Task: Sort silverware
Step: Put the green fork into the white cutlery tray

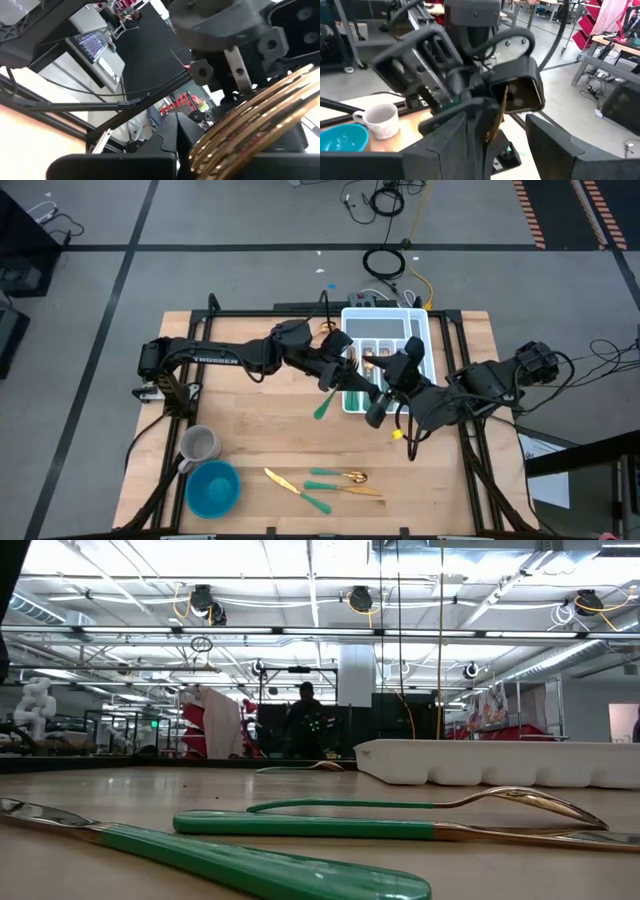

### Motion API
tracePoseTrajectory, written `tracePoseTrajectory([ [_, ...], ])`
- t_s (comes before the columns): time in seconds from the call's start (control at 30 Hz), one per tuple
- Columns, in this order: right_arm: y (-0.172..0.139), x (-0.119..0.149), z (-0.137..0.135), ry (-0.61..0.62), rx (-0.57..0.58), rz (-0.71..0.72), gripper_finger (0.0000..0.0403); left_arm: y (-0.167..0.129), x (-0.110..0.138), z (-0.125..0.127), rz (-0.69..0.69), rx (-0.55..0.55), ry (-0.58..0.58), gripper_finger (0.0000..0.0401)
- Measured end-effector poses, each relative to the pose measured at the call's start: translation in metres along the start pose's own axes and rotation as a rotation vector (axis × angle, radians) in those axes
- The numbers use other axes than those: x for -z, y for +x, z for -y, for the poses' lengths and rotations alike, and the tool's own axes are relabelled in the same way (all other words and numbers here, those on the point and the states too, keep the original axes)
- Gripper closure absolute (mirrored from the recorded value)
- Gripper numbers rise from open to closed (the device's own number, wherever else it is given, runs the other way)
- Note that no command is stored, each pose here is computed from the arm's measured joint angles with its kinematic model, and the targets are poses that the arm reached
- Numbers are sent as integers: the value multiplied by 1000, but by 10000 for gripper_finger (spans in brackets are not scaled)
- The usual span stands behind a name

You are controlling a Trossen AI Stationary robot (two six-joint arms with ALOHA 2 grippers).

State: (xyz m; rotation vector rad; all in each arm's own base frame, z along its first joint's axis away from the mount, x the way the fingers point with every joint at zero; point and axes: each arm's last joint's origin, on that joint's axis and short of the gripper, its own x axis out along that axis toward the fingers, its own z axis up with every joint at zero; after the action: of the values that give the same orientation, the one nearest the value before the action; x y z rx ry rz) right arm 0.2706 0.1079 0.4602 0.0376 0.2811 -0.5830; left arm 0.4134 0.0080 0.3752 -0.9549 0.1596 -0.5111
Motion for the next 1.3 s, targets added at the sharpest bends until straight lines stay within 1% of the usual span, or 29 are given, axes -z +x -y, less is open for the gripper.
tracePoseTrajectory([
  [0.1,4,1,4,13,25,-17,212,0,0,0,-2,-2,-2,401],
  [0.23,9,-1,7,-13,38,-13,241,0,0,0,-4,1,-1,401],
  [0.37,17,-4,11,-16,-11,-30,269,0,0,-1,-5,0,-1,401],
  [0.43,20,-5,13,-9,-31,-42,291,0,-1,0,2,10,6,401],
  [0.47,22,-6,14,-9,-46,-50,308,0,-1,0,3,10,7,401],
  [0.57,26,-6,15,-40,-64,-64,380,-1,-1,0,3,9,8,401],
  [0.6,27,-6,15,-46,-60,-63,389,-1,-1,-1,4,9,13,401],
  [0.73,28,-6,17,-41,-55,-63,400,-1,-3,-2,23,-3,23,390],
  [0.83,27,-6,17,-47,-61,-66,402,-1,-2,-1,-1,11,83,357],
  [0.97,27,-5,17,-55,-55,-70,402,-1,-1,-1,-31,31,86,291],
  [1.1,28,-4,19,-79,26,-53,402,-1,0,-2,-42,27,76,216],
  [1.2,25,-4,25,-86,95,-46,403,-3,3,-3,-77,-18,44,170],
  [1.3,18,-6,33,-57,120,-37,403,-8,5,-2,-114,-70,60,139],
])
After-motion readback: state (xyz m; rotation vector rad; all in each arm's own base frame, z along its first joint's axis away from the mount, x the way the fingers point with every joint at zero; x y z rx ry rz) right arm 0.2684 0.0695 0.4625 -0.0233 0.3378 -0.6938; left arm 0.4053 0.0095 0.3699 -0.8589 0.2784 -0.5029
